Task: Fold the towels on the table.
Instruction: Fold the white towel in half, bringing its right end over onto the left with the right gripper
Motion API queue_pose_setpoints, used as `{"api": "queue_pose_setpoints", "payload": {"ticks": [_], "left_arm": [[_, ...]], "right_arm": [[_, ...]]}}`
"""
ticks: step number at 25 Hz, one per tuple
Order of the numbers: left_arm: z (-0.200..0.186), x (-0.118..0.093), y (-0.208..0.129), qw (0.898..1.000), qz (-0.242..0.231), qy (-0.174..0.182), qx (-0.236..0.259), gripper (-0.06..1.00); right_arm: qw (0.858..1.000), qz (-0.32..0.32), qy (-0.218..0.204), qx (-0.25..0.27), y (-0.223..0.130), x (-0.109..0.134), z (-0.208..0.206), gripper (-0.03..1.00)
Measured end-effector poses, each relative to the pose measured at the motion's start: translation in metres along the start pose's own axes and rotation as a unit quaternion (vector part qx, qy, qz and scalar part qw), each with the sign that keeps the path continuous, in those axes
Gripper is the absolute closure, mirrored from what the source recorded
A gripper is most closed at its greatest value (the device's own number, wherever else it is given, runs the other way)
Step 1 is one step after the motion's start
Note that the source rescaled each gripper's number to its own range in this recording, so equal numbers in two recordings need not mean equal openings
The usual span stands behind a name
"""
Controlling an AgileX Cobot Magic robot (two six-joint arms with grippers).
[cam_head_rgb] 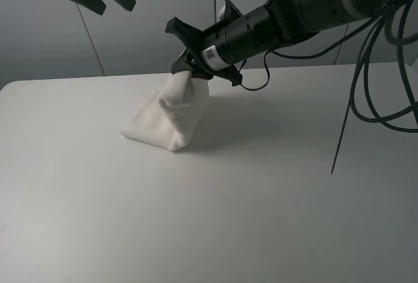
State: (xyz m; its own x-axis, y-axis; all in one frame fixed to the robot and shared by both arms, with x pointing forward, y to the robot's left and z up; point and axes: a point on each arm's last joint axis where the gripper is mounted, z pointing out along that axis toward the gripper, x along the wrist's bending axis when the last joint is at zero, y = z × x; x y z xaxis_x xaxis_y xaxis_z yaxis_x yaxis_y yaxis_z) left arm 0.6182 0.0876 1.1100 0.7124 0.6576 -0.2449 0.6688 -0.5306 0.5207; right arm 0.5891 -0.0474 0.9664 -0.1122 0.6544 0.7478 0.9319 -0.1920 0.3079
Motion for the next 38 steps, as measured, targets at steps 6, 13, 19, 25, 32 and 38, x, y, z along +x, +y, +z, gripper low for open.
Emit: {"api": "queue_pose_setpoints", "payload": {"ticks": [6,13,19,25,32,38], "left_arm": [[-0.002,-0.011,0.004,0.998,-0.001,-0.055,-0.025,-0.04],[-0.005,-0.017,0.007,0.995,-0.006,-0.088,-0.042,-0.04],[-0.006,-0.021,0.009,0.993,-0.011,-0.103,-0.049,-0.04],[-0.004,-0.025,0.009,0.993,-0.008,-0.108,-0.048,-0.04],[-0.004,-0.026,0.009,0.993,-0.007,-0.107,-0.047,-0.04],[-0.004,-0.024,0.009,0.994,-0.004,-0.100,-0.044,-0.04]], "right_arm": [[1.000,0.010,-0.012,-0.008,0.001,-0.002,0.000,0.95],[1.000,-0.006,-0.020,-0.023,-0.008,0.009,0.008,0.95],[0.999,-0.007,-0.025,-0.033,-0.008,0.009,0.009,0.95],[0.999,-0.012,-0.024,-0.032,-0.008,0.009,0.010,0.76],[0.999,-0.027,0.018,-0.033,-0.008,0.017,0.009,-0.03],[0.999,-0.031,0.023,-0.035,-0.007,0.019,0.009,-0.03]]}}
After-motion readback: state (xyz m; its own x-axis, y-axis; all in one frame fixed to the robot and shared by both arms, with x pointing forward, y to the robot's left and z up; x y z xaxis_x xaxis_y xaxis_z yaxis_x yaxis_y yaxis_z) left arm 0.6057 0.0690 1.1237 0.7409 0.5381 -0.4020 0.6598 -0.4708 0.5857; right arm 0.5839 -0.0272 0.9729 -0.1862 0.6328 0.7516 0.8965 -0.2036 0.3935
